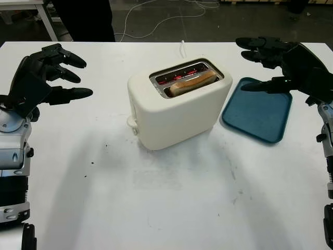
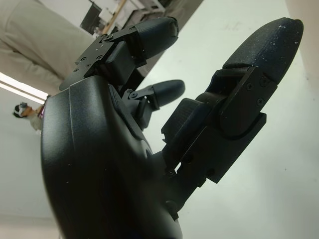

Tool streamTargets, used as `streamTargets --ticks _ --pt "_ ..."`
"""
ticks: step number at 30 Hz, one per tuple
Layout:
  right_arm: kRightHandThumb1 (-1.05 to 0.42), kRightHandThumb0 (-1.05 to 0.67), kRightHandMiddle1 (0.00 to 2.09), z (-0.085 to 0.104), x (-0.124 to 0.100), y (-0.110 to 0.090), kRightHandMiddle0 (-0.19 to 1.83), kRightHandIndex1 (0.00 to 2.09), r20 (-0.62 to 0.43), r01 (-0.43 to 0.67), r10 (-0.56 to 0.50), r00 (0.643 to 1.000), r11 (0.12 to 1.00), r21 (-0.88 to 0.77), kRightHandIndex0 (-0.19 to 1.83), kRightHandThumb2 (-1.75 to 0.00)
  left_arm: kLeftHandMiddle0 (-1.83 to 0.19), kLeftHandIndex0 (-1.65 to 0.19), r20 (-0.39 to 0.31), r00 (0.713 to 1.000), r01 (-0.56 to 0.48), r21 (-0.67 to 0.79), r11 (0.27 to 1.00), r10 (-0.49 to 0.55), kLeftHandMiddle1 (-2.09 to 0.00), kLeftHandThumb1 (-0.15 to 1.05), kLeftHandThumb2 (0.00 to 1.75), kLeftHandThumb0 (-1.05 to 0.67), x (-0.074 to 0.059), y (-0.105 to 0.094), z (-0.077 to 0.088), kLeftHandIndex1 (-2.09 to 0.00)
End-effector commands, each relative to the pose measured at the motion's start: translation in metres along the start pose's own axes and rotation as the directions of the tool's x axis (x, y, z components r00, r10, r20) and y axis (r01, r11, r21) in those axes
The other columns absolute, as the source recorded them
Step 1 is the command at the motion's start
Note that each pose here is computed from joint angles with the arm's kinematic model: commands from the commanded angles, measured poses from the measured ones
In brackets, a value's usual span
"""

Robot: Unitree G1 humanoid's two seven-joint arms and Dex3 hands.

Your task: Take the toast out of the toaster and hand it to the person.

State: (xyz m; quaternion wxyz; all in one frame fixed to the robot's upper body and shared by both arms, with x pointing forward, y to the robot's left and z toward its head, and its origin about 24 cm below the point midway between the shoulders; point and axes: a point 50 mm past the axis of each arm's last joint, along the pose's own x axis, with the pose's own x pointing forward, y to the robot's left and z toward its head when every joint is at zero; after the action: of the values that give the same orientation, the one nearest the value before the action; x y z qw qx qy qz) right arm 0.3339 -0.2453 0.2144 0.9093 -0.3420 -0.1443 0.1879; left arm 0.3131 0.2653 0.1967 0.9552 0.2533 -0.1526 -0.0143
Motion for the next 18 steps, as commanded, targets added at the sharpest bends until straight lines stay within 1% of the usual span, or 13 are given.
streamTargets --ticks 1,18 --pt "-0.73 -0.63 0.01 0.0014 0.0010 0.0016 0.40 0.09 0.006 0.007 -0.007 1.000 1.000 -0.010 0.37 0.00 -0.50 -0.54 0.000 1.000 -0.007 0.006 1.000 0.007 -1.24 0.57 0.00 -1.05 -0.0014 0.0009 -0.0003 -1.08" --pt "-0.72 -0.62 0.01 0.0025 0.0015 0.0012 0.40 0.09 0.014 0.002 -0.002 1.000 1.000 -0.002 0.35 0.00 -0.48 -0.52 0.005 1.000 -0.007 -0.001 1.000 0.007 -1.25 0.57 0.00 -1.05 -0.0014 0.0016 0.0002 -1.09"
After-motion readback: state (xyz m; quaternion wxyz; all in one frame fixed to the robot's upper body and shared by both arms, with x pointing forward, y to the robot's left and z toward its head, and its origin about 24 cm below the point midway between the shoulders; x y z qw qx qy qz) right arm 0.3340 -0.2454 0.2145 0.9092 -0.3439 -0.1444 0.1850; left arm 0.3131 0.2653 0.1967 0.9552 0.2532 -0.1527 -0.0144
